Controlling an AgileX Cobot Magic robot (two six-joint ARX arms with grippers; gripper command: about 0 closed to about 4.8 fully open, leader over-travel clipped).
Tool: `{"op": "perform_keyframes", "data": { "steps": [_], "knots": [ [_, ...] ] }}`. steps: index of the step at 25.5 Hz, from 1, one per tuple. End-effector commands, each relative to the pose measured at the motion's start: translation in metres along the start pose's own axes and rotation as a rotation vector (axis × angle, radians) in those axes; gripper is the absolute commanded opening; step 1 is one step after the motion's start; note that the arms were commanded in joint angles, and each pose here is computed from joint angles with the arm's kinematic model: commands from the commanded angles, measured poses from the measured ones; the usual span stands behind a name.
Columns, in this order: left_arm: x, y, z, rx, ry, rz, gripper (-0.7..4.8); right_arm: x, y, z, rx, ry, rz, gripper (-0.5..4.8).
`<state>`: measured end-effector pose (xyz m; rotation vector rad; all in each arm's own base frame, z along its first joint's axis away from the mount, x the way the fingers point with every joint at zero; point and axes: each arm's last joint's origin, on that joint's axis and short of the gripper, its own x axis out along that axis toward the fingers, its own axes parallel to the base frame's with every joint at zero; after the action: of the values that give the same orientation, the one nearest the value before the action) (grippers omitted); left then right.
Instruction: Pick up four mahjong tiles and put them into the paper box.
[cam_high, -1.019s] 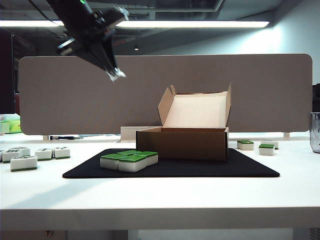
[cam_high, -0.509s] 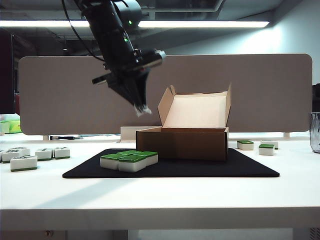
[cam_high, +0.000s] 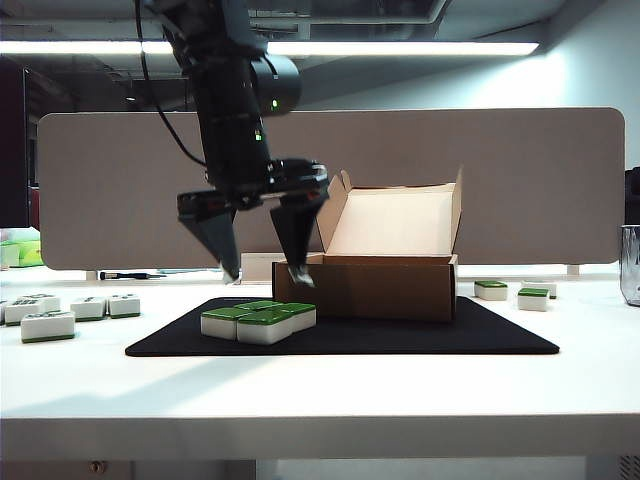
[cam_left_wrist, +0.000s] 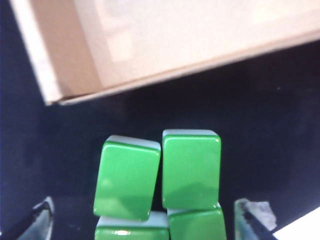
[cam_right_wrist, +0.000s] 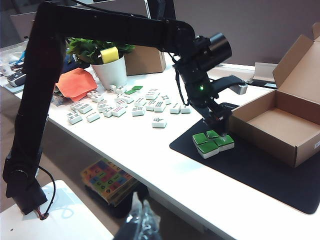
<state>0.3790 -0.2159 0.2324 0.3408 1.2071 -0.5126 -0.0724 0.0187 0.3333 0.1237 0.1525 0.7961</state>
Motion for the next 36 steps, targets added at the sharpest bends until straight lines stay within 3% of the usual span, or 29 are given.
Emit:
{"op": "perform_keyframes", "data": {
  "steps": [1, 17, 18, 21, 25, 32, 36],
  "knots": [
    [0.005, -0.001, 0.004, 0.003, -0.024, -0.006, 4.79, -0.002, 0.002, 0.000, -0.022, -0.019, 0.001, -0.01],
    [0.042, -0.003, 0.004, 0.004, 0.022, -0.013, 4.79, -0.002, 0.002, 0.000, -0.023, -0.020, -0.003, -0.01],
    [0.042, -0.005, 0.004, 0.008, 0.023, -0.014, 4.65, -0.002, 0.002, 0.000, -0.023, -0.020, -0.003, -0.01],
    [0.042, -0.006, 0.004, 0.011, 0.023, -0.014, 3.40, -0.002, 0.002, 0.000, -0.022, -0.020, -0.003, -0.01],
    [0.042, -0.008, 0.004, 0.015, 0.024, -0.015, 2.68, -0.002, 0.002, 0.000, -0.022, -0.019, -0.003, -0.01],
    [0.038, -0.012, 0.003, 0.021, 0.040, -0.019, 2.63, -0.002, 0.002, 0.000, -0.022, -0.019, -0.002, -0.01],
    [0.018, -0.017, 0.001, 0.032, 0.028, -0.021, 2.63, -0.002, 0.002, 0.000, -0.022, -0.019, -0.002, -0.01]
  ]
}}
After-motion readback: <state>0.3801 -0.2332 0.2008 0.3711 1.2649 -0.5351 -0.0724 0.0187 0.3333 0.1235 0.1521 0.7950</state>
